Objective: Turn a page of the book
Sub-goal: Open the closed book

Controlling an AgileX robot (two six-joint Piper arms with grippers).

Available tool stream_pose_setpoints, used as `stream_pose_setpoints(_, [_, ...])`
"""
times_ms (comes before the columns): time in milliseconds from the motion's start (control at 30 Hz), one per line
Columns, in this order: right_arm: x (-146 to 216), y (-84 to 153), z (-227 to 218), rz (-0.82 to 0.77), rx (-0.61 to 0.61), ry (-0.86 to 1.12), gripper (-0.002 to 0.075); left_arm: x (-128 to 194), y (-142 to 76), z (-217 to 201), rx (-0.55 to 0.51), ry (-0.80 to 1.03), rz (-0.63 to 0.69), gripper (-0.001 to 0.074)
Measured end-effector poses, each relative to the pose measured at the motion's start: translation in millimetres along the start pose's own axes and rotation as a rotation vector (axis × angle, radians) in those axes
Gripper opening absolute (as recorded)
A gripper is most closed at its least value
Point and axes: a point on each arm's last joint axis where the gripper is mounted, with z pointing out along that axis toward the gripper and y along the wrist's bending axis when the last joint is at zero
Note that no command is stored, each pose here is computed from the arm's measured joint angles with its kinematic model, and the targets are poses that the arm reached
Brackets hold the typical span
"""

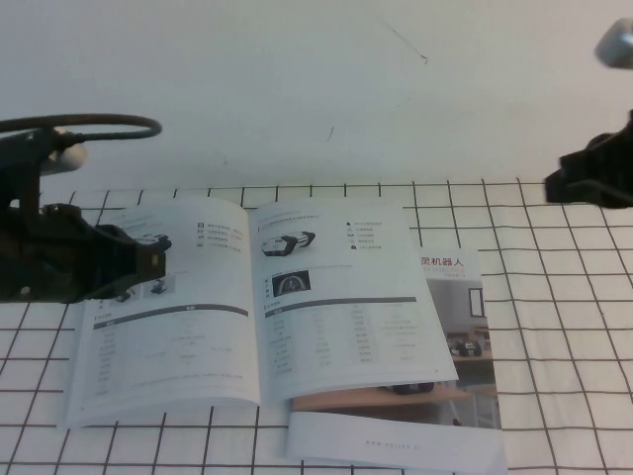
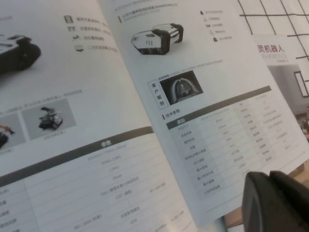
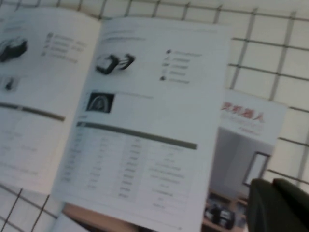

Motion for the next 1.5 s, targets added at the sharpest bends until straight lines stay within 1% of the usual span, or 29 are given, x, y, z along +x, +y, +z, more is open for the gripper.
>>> stream_pose_setpoints(67, [2.3, 6.7, 19.3, -0.028, -0.053, 0.038, 0.0016, -0.3, 4.8, 12.8, 0.024, 0.014, -0.027, -0.0003])
stream_pose_setpoints(133, [6.3, 13.2, 38.3, -0.054, -0.086, 0.083, 0.0054, 0.5, 12.4, 26.0, 0.021, 0.031, -0.055, -0.0003])
stream_pose_setpoints(233, [14.8, 17.9, 67.9, -0.072, -0.113, 0.156, 0.0141, 3.7, 24.5, 44.1, -0.001, 0.064, -0.077, -0.0003])
stream_pose_setpoints(300, [21.2, 20.7, 86.0, -0.082, -0.125, 0.201, 0.0217, 7.7, 34.4, 57.8, -0.025, 0.098, -0.087, -0.0003])
stream_pose_setpoints(367, [27.1, 23.3, 100.4, -0.087, -0.135, 0.237, 0.0277, 11.8, 43.0, 70.2, -0.042, 0.129, -0.103, -0.0003])
stream_pose_setpoints(467, [35.0, 26.2, 119.5, -0.102, -0.142, 0.273, 0.0339, 19.2, 54.5, 88.1, -0.056, 0.179, -0.128, -0.0003])
stream_pose_setpoints(667, [45.8, 20.5, 146.8, -0.094, -0.126, 0.308, 0.0363, 30.2, 70.8, 117.7, -0.071, 0.268, -0.145, -0.0003])
stream_pose_setpoints(900, [46.1, 15.2, 155.9, -0.089, -0.096, 0.283, 0.0379, 43.2, 85.6, 138.0, -0.105, 0.329, -0.145, -0.0003])
stream_pose_setpoints(1100, [44.1, 13.2, 159.6, -0.082, -0.082, 0.26, 0.0426, 42.1, 86.7, 140.0, -0.105, 0.329, -0.145, -0.0003])
stream_pose_setpoints(1333, [50.7, 7.4, 182.6, -0.026, -0.094, 0.296, 0.0433, 42.2, 86.6, 140.0, -0.103, 0.33, -0.141, -0.0003])
stream_pose_setpoints(1500, [48.9, -4.8, 194.3, 0.047, -0.119, 0.296, 0.0433, 42.2, 86.6, 140.0, -0.102, 0.331, -0.133, -0.0003])
